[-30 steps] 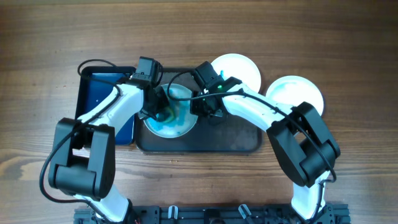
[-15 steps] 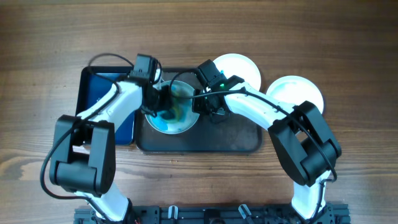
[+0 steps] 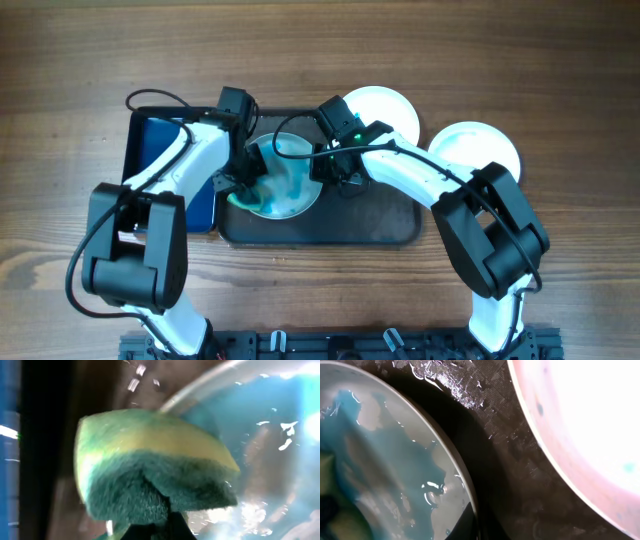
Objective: Clean dirty plates on tray and stack at the side
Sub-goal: 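Scrub the front plate with the sponge while the right gripper holds it, then return the sponge to the blue tray with the left gripper, then lift the front plate with the right gripper and stack it on the cleaned plate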
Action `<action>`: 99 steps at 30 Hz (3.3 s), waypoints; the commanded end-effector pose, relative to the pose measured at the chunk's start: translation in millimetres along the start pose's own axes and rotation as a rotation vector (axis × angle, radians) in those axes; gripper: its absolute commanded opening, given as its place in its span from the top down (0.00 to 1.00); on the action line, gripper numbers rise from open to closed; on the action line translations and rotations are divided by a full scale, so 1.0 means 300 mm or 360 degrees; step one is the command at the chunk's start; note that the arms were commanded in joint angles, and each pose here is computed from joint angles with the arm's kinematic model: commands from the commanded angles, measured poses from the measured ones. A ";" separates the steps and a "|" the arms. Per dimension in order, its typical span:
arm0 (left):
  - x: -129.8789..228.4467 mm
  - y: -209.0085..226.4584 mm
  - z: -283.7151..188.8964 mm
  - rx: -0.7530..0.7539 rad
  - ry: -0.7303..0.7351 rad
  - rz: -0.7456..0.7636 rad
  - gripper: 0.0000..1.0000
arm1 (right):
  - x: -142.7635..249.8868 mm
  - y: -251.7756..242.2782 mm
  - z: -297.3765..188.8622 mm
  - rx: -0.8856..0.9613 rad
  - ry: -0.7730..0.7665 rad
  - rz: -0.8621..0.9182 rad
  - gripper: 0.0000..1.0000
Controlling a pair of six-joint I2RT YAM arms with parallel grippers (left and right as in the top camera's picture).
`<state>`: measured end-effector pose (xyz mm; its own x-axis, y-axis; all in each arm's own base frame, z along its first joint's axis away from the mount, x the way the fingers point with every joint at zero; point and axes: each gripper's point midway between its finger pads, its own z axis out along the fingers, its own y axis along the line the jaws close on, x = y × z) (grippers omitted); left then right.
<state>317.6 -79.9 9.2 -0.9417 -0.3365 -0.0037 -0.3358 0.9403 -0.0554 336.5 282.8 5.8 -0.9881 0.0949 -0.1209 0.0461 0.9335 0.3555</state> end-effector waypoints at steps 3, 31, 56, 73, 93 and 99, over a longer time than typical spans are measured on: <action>0.122 -0.161 0.014 0.0351 0.0242 0.0230 0.96 | 0.013 0.003 0.021 -0.0019 0.0034 -0.0035 0.96; 0.027 -0.055 0.041 0.0028 -0.0085 0.0044 0.96 | 0.020 0.016 0.020 -0.0056 0.0056 -0.0079 0.96; -0.312 0.156 -0.487 0.0296 -0.0312 -0.0390 0.96 | -0.051 0.079 -0.104 0.0012 -0.0172 -0.0435 0.96; -0.293 0.218 -0.484 0.0265 -0.0261 -0.0471 0.96 | 0.005 0.242 -0.901 0.1520 -0.1747 -0.1100 0.96; -0.292 0.218 -0.484 0.0264 -0.0259 -0.0471 0.96 | 0.022 0.338 -0.953 0.1598 -0.1898 -0.1108 0.96; -0.280 0.185 -0.482 0.0270 -0.0248 -0.0428 0.96 | 0.056 0.291 -0.721 0.1284 -0.1699 -0.1279 0.96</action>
<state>372.2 18.4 143.8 -0.7792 -0.6176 -0.1067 -0.5878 0.7793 -0.2171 292.8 284.9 258.9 -0.2471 -0.7351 -0.6314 0.0882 0.6318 -0.7701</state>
